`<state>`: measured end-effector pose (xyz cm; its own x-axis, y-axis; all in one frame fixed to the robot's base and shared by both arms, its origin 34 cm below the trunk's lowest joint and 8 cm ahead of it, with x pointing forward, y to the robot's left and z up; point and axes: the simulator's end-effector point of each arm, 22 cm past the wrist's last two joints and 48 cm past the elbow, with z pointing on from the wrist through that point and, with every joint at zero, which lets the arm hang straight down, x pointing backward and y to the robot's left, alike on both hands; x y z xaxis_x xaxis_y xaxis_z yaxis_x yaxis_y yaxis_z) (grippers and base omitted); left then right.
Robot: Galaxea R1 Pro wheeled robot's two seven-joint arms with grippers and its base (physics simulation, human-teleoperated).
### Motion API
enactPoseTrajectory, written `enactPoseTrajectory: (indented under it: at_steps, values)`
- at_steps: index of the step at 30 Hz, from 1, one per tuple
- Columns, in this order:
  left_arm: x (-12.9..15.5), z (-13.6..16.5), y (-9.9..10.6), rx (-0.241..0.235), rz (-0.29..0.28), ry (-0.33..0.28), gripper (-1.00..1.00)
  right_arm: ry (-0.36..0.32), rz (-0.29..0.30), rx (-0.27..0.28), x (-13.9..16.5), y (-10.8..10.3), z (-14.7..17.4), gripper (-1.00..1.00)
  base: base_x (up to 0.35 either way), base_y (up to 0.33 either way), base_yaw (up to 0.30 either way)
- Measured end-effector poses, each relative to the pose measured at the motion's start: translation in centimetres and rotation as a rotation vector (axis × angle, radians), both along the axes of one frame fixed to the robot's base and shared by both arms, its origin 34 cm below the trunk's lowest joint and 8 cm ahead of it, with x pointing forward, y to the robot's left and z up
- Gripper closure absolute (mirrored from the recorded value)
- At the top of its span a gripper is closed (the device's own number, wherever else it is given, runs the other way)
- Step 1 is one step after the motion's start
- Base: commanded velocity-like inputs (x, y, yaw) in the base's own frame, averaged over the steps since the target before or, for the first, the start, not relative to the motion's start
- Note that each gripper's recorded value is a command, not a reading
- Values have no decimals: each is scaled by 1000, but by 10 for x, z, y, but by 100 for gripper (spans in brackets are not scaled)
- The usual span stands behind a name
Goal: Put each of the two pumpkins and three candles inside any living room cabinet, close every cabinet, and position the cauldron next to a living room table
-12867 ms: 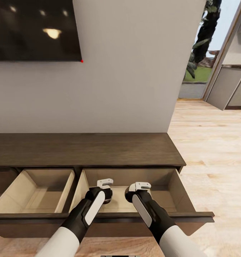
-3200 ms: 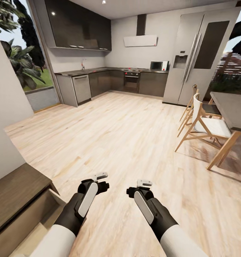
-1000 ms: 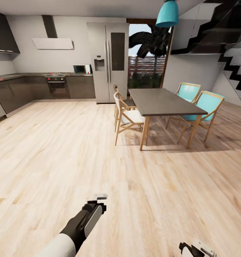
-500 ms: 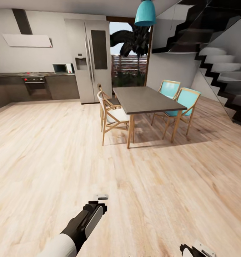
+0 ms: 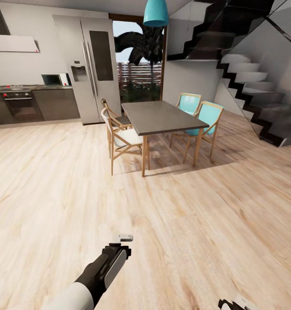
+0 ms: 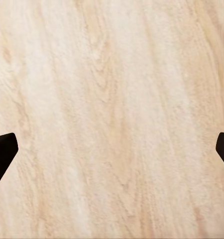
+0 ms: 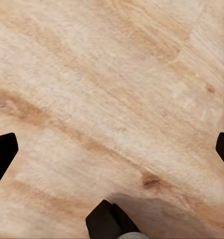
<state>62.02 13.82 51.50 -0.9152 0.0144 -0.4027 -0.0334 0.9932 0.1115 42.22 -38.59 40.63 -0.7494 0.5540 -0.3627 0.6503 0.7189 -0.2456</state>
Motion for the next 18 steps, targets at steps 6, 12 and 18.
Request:
enactPoseTrajectory:
  at_steps: [6, 12, 18]
  values:
    - [0, -2, -2, -2, -1, 3, -100, 4, -1, -2, -2, 0, -2, -100, 0, 0, -233]
    - [-1, -4, -2, -4, 0, 4, -100, -19, -8, -20, 1, -4, -1, -100, 3, 0, -235]
    - [-1, -6, -2, -4, 1, 5, -100, -19, -10, -24, 0, -5, -2, -100, 186, 0, -176]
